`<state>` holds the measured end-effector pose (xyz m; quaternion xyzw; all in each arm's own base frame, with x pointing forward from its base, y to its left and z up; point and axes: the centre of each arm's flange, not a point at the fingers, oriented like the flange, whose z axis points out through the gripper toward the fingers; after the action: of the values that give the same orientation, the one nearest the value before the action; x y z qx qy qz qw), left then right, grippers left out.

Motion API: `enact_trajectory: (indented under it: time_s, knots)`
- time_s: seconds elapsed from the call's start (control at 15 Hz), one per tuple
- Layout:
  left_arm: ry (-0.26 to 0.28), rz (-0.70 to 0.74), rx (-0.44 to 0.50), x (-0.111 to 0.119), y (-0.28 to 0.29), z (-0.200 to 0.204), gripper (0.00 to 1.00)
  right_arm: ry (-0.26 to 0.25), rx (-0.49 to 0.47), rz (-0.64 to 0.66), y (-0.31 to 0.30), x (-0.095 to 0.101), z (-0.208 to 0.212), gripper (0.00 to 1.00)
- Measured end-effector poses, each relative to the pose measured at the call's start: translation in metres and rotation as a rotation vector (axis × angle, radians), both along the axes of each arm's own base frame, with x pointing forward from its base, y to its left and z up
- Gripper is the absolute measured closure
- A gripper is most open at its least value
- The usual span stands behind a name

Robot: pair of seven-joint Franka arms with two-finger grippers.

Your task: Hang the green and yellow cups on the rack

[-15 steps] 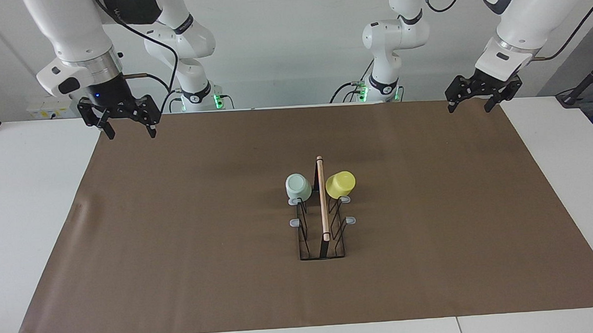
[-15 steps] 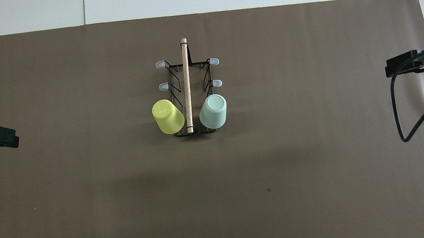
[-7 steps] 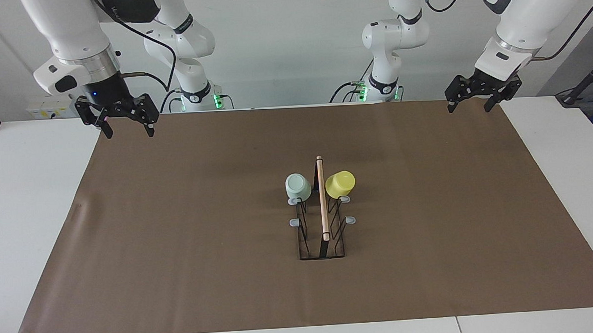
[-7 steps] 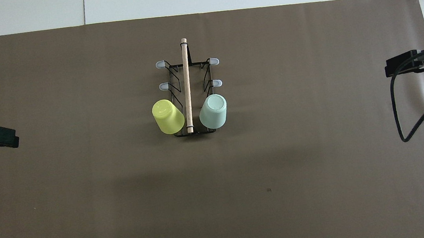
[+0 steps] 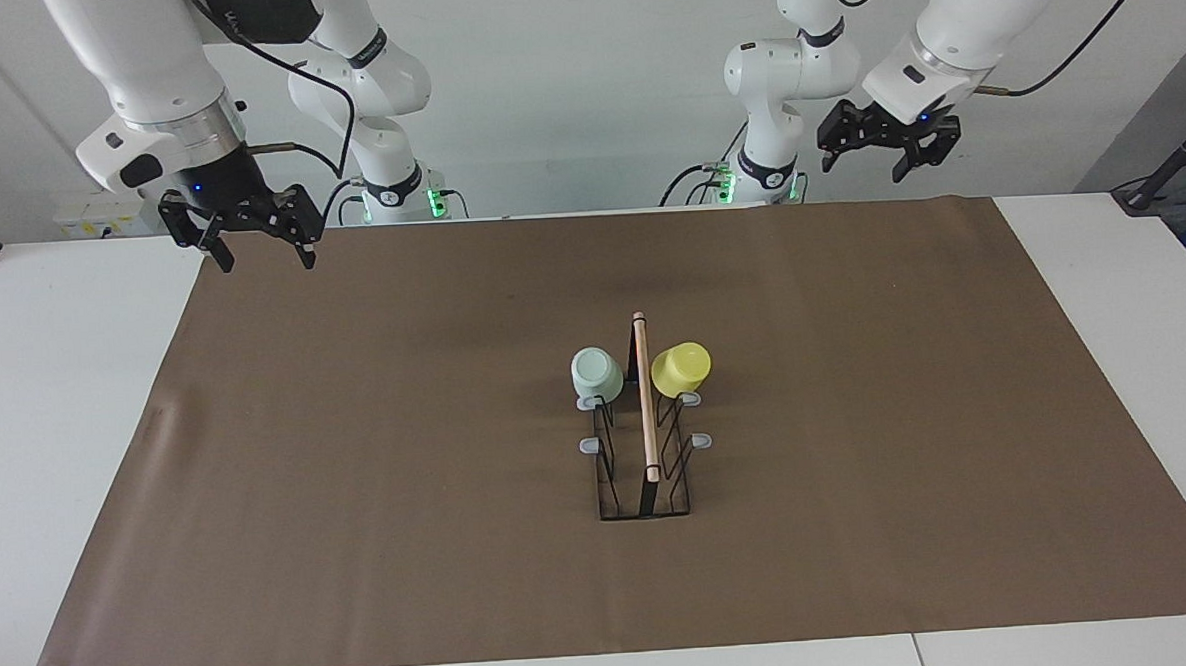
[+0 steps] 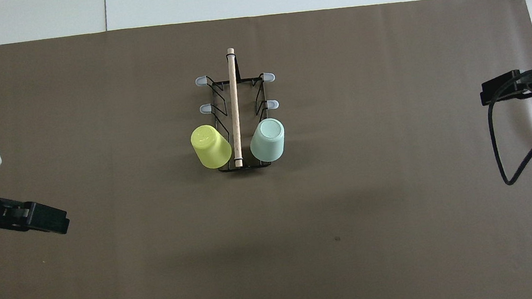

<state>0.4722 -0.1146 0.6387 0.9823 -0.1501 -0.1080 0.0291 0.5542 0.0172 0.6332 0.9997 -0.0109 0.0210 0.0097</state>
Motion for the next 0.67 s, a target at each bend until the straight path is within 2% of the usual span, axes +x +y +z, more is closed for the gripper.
enact_trajectory:
  time_s: [0.33,0.4,0.53,0.67]
  knots:
    - [0.007,0.023,-0.001,0.003,0.012,-0.004,0.00,0.000,0.000,0.000,0.000,0.000,0.000,0.00]
    - [-0.021,0.029,0.003,0.007,0.015,-0.003,0.00,0.000,0.000,0.000,0.000,0.000,0.000,0.00]
    - [-0.127,0.055,0.034,0.023,0.028,0.002,0.00,-0.001,0.000,0.000,0.000,0.000,0.000,0.00]
    - [-0.174,0.090,0.046,0.033,0.047,-0.001,0.00,-0.001,0.000,0.000,0.000,0.000,0.000,0.00]
